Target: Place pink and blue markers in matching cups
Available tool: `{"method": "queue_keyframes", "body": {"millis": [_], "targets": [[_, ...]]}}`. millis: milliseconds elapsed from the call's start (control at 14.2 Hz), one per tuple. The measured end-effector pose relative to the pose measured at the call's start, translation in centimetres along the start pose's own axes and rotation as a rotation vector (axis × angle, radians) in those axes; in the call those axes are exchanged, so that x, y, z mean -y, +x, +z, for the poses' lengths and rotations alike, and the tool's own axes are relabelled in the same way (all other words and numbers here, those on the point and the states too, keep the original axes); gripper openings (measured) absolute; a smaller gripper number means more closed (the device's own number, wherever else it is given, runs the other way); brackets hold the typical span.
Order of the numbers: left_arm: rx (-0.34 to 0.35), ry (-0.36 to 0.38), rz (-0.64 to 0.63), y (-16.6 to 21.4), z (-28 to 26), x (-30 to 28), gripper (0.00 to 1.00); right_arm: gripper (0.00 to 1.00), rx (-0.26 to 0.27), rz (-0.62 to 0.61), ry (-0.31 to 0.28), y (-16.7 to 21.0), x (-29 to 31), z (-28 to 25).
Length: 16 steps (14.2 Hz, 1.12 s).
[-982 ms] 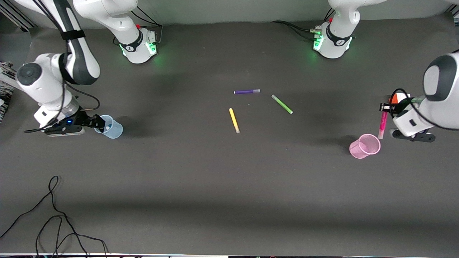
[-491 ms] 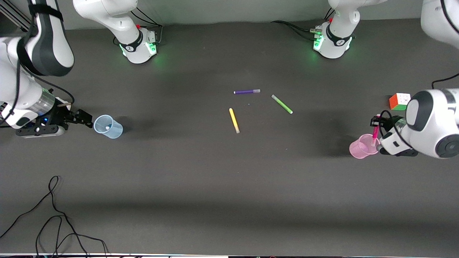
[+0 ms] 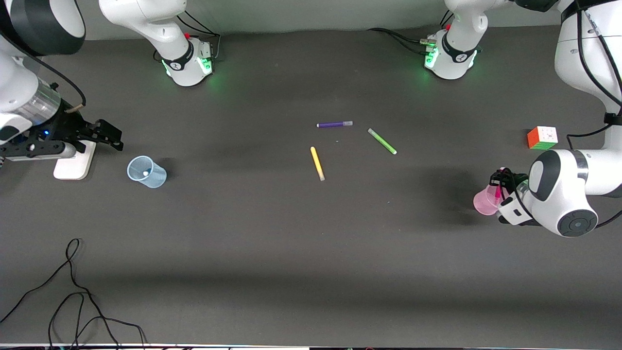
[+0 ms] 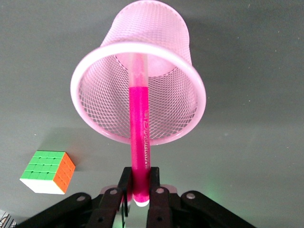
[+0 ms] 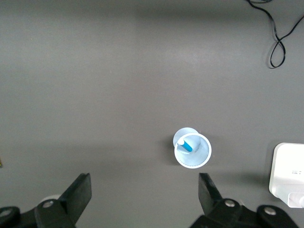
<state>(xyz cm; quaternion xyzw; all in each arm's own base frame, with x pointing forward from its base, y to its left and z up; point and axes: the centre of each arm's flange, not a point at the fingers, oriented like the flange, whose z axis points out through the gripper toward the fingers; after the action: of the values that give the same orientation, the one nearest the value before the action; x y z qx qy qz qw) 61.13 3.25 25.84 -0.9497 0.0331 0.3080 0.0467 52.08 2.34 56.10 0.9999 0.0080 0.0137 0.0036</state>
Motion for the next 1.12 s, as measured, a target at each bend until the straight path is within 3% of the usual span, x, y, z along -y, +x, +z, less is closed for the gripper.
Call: {"method": "queue_keyframes", "body": {"millis": [140,561,842,1123], "targets": [[-0.010,0.000,-0.003,0.0,-0.6,0.1,0.34,1.00,-0.013,-0.003,0.000,-0.3,0.2,-0.8],[-0.048,0.000,-0.070,-1.5,-6.6,1.1,0.99,1.00,0.000,0.027,-0.001,0.1,-1.4,-0.1],[-0.156,0.002,-0.074,-4.8,-11.8,0.7,1.00,1.00,-0.001,0.025,-0.001,0.2,-1.2,-0.2],[-0.361,-0.017,-0.053,-11.7,-17.4,-0.3,1.00,1.00,-0.028,0.015,0.000,0.7,-0.6,-1.8]]}}
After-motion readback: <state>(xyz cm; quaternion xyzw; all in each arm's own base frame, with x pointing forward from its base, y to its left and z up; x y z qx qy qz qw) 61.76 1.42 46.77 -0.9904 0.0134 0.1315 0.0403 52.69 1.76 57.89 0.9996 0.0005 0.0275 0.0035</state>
